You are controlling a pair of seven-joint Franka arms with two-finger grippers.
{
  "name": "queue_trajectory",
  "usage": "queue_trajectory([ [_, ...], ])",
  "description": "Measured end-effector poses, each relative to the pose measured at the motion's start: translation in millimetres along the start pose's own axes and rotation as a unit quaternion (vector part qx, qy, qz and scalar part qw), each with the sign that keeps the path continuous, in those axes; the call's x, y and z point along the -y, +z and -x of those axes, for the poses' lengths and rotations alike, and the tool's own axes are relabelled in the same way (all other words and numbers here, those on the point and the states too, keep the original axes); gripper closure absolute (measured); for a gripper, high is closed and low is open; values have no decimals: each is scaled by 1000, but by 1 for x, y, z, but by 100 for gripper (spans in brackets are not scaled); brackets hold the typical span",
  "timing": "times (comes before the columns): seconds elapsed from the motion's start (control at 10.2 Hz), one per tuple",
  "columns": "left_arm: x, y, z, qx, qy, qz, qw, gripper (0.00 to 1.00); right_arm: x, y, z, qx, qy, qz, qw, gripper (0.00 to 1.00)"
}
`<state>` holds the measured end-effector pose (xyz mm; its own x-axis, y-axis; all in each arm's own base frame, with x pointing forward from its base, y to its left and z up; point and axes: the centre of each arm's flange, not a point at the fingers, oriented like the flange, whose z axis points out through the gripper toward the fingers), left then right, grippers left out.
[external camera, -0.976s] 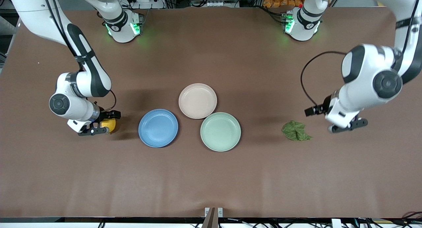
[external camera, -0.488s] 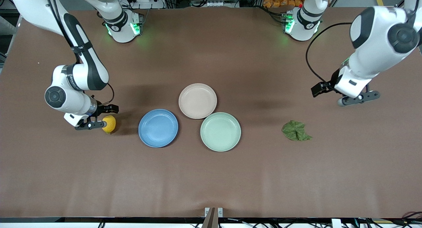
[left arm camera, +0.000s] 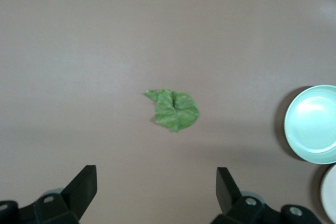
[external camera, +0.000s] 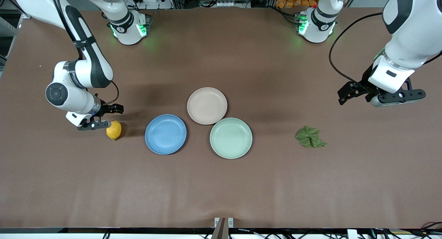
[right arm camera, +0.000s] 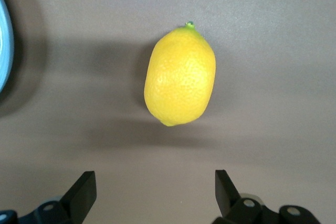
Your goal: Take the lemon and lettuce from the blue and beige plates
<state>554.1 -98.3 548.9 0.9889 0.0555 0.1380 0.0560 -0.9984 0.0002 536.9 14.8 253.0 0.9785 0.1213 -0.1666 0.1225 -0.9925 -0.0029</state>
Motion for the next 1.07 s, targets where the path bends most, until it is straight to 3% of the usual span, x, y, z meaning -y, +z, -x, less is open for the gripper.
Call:
queue_trajectory([
  [0.29,-4,-45,1,25,49,-17,998,0,0,-17,2,-14,1,2,1000,0],
  [0.59,-7,-99,1,29,42,16,999,0,0,-42,12,-12,2,4,1000,0],
  [1.07,-25,-102,9,43,57,18,997,0,0,-76,29,-6,4,6,1000,0],
])
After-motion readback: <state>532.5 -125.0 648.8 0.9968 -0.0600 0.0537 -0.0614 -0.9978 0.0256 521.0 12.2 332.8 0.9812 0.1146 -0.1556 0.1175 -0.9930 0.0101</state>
